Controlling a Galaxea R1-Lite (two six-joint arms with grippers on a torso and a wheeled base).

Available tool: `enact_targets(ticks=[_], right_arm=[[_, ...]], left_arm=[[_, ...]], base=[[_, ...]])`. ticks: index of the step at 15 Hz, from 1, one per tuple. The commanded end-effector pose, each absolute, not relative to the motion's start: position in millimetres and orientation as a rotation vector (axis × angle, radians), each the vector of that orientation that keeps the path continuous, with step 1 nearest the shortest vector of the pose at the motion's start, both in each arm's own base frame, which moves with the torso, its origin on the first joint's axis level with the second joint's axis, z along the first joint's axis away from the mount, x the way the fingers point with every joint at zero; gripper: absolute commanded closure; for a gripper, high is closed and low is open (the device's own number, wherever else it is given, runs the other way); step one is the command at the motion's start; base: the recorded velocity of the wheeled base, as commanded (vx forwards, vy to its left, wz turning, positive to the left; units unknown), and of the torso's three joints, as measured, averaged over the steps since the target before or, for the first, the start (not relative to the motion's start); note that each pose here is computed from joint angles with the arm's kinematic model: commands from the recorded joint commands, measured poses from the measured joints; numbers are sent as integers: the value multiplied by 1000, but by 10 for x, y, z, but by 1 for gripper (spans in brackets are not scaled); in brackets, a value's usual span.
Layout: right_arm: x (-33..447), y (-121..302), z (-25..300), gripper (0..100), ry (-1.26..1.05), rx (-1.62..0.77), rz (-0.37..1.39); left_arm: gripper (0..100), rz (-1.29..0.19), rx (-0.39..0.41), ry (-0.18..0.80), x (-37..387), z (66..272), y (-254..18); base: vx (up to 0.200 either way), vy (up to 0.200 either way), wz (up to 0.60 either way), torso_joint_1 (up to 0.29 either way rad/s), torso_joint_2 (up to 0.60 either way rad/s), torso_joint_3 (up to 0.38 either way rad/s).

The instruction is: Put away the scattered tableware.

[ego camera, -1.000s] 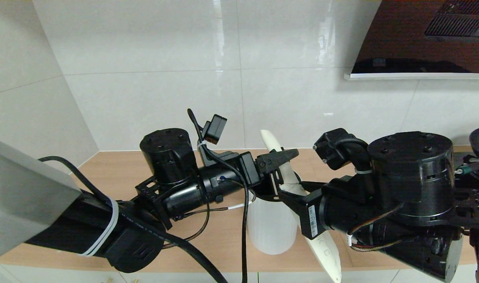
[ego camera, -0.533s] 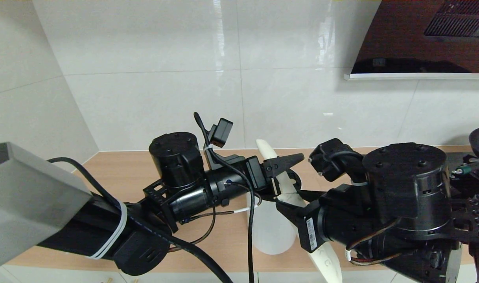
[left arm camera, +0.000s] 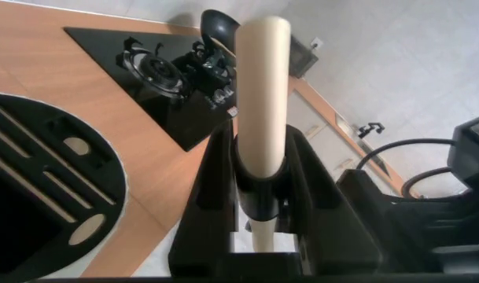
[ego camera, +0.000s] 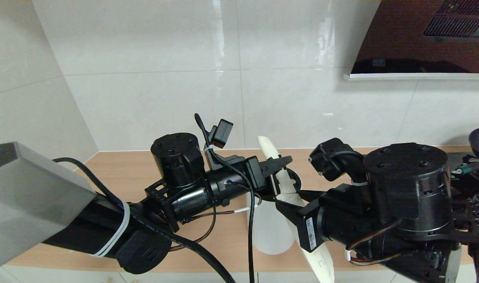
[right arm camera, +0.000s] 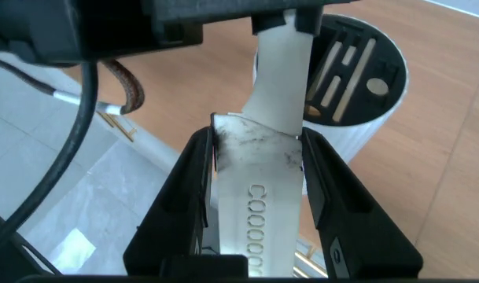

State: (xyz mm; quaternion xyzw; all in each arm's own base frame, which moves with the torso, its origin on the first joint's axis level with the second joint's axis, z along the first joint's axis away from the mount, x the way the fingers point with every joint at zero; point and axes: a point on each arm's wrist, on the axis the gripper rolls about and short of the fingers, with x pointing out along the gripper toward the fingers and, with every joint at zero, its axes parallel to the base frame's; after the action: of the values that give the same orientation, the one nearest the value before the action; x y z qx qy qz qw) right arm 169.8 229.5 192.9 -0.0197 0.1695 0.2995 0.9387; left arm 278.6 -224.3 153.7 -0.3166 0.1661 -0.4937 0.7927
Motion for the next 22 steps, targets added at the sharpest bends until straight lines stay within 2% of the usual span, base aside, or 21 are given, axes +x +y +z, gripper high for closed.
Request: enact_targets(ticks=[1, 5, 6, 9, 12, 13, 14, 16, 19, 20, 22], right_arm=[[1700, 2294, 1934, 100, 343, -37, 611], [1702, 2297, 1944, 100, 334, -29, 610], [1705, 2293, 1955, 0, 328, -25, 608], [1680, 2259, 2005, 0, 312, -10, 614], [1628, 2136, 2152, 0, 266, 20, 609], [1629, 2095, 2180, 0, 257, 26, 602], [1621, 1992, 2265, 0, 230, 41, 586], [1640, 1886, 2327, 0, 201, 27, 562], [1647, 1870, 2313, 0, 204, 22, 556], [1647, 1871, 2299, 0, 207, 11, 556], [1647, 1870, 2275, 0, 210, -4, 557]], left_arm=[[100, -1063, -681, 355, 2781, 1545, -2244], [100, -1065, -682, 347, 2780, 1565, -2243], [100, -1064, -682, 345, 2779, 1570, -2242], [100, -1071, -688, 302, 2735, 1710, -2200], [100, -1066, -699, 173, 2655, 2091, -1948], [100, -1056, -696, 147, 2662, 2145, -1885], [100, -1021, -671, 74, 2698, 2272, -1716], [100, -980, -569, -25, 2729, 2361, -1560], [100, -950, -342, -142, 2669, 2361, -1491], [100, -952, -310, -159, 2669, 2357, -1492], [100, -956, -241, -251, 2716, 2346, -1518]], base=[[0, 0, 0, 0, 0, 0], [0, 0, 0, 0, 0, 0], [0, 0, 0, 0, 0, 0], [0, 0, 0, 0, 0, 0], [0, 0, 0, 0, 0, 0], [0, 0, 0, 0, 0, 0], [0, 0, 0, 0, 0, 0], [0, 0, 0, 0, 0, 0], [0, 0, 0, 0, 0, 0], [0, 0, 0, 0, 0, 0], [0, 0, 0, 0, 0, 0]])
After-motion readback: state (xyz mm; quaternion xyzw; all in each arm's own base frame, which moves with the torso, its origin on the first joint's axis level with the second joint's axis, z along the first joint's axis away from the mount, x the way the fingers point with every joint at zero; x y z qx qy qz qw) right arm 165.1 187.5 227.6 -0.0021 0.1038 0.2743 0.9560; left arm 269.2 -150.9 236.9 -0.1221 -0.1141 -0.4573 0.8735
